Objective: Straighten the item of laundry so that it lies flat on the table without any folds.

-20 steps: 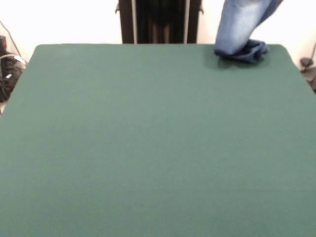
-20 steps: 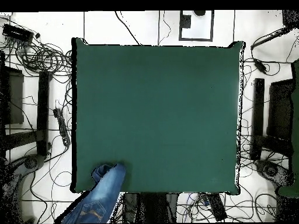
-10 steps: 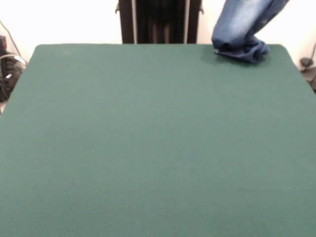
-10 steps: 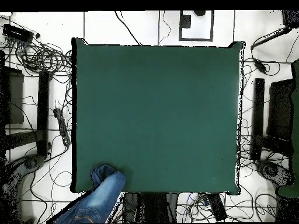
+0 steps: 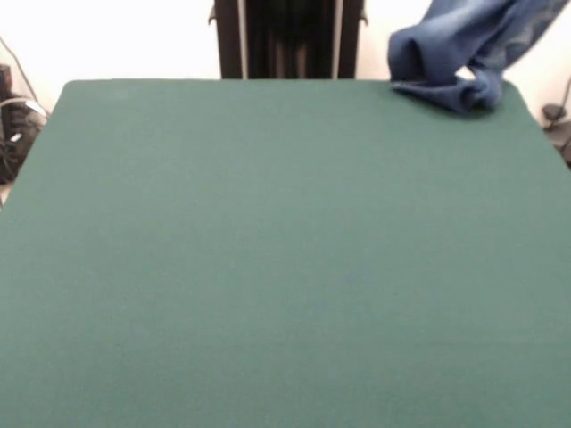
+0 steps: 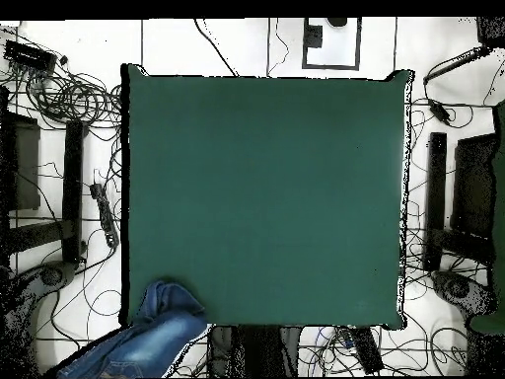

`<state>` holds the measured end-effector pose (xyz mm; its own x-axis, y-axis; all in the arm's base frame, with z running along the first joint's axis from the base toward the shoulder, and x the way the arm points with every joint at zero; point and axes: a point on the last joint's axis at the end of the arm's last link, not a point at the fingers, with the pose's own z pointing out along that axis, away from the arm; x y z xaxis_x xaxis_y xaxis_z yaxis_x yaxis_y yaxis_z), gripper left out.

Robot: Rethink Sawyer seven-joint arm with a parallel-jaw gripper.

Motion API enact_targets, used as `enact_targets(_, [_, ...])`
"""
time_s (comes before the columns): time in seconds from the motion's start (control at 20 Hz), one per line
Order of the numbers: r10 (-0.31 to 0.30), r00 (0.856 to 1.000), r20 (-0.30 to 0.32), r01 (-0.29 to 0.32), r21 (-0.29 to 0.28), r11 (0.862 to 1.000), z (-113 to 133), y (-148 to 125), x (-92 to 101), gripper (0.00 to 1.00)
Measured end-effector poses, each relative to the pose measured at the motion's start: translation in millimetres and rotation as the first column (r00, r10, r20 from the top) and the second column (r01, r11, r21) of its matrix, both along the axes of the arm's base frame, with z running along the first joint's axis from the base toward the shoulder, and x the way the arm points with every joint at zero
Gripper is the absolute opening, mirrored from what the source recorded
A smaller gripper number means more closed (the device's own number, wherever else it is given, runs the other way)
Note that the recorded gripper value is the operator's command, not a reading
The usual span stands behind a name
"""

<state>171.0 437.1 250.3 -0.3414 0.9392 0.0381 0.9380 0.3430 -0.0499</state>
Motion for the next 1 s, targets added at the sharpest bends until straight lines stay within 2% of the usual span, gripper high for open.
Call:
enact_targets(0.35, [-0.132,0.991,-0.004,0.132,-0.007,0.991,-0.7,17.3,-3.8,0.00])
enact_targets(0.7, [-0.261,0.965,-0.013,0.261,-0.013,0.965,-2.9,30.9,5.8,0.00])
enact_targets(1.0, [-0.323,0.946,-0.033,0.322,-0.045,0.946,-3.1,54.4,8.8,0.00])
